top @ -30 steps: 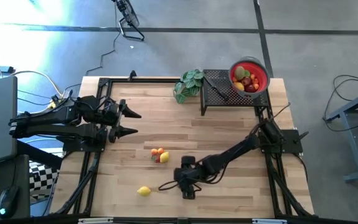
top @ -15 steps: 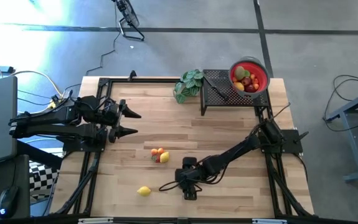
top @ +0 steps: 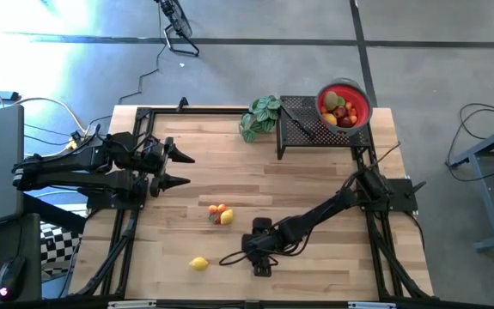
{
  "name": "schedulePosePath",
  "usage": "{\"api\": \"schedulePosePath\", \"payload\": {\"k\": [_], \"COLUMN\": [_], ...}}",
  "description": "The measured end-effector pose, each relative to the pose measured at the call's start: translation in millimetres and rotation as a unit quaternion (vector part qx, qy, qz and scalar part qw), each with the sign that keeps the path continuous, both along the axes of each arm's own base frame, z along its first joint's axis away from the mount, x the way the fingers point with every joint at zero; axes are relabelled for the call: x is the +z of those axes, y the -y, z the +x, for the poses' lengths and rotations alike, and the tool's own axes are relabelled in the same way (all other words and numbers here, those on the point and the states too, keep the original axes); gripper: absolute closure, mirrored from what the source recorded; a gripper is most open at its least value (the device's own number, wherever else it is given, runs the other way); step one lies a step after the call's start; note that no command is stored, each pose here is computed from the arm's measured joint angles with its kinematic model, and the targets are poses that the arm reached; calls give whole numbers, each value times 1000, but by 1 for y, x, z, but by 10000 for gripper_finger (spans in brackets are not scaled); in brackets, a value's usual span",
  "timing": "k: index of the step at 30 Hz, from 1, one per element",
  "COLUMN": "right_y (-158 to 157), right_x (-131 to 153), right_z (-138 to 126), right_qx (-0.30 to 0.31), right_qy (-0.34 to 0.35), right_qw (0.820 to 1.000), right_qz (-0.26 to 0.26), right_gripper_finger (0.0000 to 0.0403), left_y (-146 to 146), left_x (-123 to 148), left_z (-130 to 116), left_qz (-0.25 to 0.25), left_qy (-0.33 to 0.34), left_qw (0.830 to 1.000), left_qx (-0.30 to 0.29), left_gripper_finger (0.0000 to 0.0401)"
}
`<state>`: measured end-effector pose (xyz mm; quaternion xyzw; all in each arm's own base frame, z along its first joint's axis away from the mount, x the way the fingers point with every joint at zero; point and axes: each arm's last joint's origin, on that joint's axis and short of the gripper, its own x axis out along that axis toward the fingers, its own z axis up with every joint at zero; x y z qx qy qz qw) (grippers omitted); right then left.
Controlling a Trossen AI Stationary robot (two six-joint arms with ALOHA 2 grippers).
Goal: Pick & Place Fruit
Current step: Put the half brown kiwi into the red strainer bowl
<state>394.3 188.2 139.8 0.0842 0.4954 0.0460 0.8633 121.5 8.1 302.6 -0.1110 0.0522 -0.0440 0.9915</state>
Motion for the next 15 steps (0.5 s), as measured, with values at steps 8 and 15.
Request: {"api": "schedulePosePath", "payload": {"k": [8,15], "right_y": [-1,-1], "right_x": [-1,-7], "right_z": [-1,0], "right_qx": [0,-13], "right_qy": [-1,-1], "right_qw": [1000,1000], "right_qz": [-4,-16], "right_gripper_finger": [140,140], "left_y": [0,0], "left_x": [0,0], "left_z": [0,0], "left_qz": [0,0], "left_qy": [0,0], "left_qw": [1000,1000], "left_qx": [0,0], "left_gripper_finger": [75,75]}}
